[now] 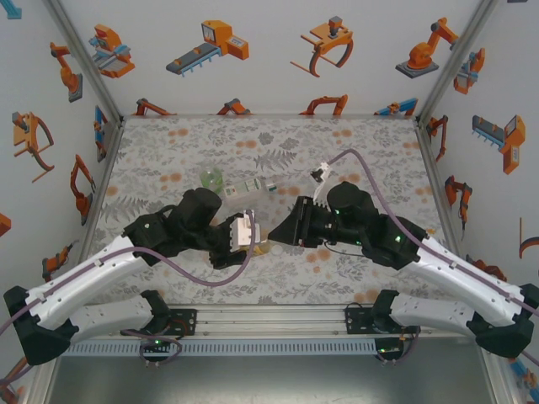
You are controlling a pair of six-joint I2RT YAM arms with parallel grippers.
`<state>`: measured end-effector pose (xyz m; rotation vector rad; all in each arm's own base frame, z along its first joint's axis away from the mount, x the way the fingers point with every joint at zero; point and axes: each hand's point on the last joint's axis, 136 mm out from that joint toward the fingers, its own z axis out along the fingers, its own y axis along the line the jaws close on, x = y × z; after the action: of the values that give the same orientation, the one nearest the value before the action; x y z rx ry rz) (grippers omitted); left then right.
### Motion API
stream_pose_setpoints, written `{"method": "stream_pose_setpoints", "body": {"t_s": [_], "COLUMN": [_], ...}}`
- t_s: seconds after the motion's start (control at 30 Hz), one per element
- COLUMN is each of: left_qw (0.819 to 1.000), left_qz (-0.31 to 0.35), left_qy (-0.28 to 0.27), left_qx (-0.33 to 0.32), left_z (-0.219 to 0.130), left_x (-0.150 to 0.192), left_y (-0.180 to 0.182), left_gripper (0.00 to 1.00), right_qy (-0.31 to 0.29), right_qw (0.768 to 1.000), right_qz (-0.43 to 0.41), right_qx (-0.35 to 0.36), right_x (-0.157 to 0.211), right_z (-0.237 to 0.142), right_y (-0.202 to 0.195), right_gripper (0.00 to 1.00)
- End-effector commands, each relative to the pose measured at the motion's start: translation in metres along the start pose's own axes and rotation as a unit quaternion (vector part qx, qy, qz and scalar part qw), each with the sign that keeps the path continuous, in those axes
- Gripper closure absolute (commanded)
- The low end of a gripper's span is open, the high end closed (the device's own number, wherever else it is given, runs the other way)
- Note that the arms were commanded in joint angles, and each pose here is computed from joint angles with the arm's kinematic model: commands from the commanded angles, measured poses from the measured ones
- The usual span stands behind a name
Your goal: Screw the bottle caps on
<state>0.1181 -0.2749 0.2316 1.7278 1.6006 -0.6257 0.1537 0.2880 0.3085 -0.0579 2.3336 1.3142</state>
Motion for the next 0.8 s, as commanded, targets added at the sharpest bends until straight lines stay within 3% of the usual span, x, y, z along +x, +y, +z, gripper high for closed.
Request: {"method": "stream_pose_setpoints", "body": {"t_s": [0.0, 0.1, 0.23, 0.37, 0.57, 0.77], "left_qw": [0.998, 0.998, 0.998, 0.998, 0.998, 0.995], "left_qz": [0.021, 0.022, 0.024, 0.025, 0.016, -0.043], "left_qy": [-0.05, -0.049, -0.048, -0.049, -0.044, -0.033], "left_qx": [-0.02, -0.021, -0.026, -0.033, -0.048, -0.085], "left_z": [-0.004, -0.004, -0.003, -0.004, -0.005, -0.004], "left_x": [-0.024, -0.024, -0.023, -0.023, -0.019, -0.013], "left_y": [0.009, 0.009, 0.01, 0.012, 0.016, 0.032], "left_gripper": [0.95, 0.83, 0.51, 0.28, 0.24, 0.23], "right_qy": [-0.033, -0.027, -0.023, -0.018, 0.011, 0.07], "right_qw": [0.984, 0.984, 0.988, 0.99, 0.978, 0.939], "right_qz": [0.169, 0.168, 0.134, 0.087, -0.019, -0.117], "right_qx": [0.033, 0.043, 0.067, 0.109, 0.209, 0.315], "right_x": [-0.003, -0.003, -0.004, -0.009, -0.034, -0.072], "right_z": [-0.001, -0.001, -0.001, 0.0, -0.008, -0.021], "right_y": [-0.02, -0.02, -0.022, -0.035, -0.061, -0.089], "right_gripper": [1.0, 1.0, 1.0, 1.0, 1.0, 1.0]}}
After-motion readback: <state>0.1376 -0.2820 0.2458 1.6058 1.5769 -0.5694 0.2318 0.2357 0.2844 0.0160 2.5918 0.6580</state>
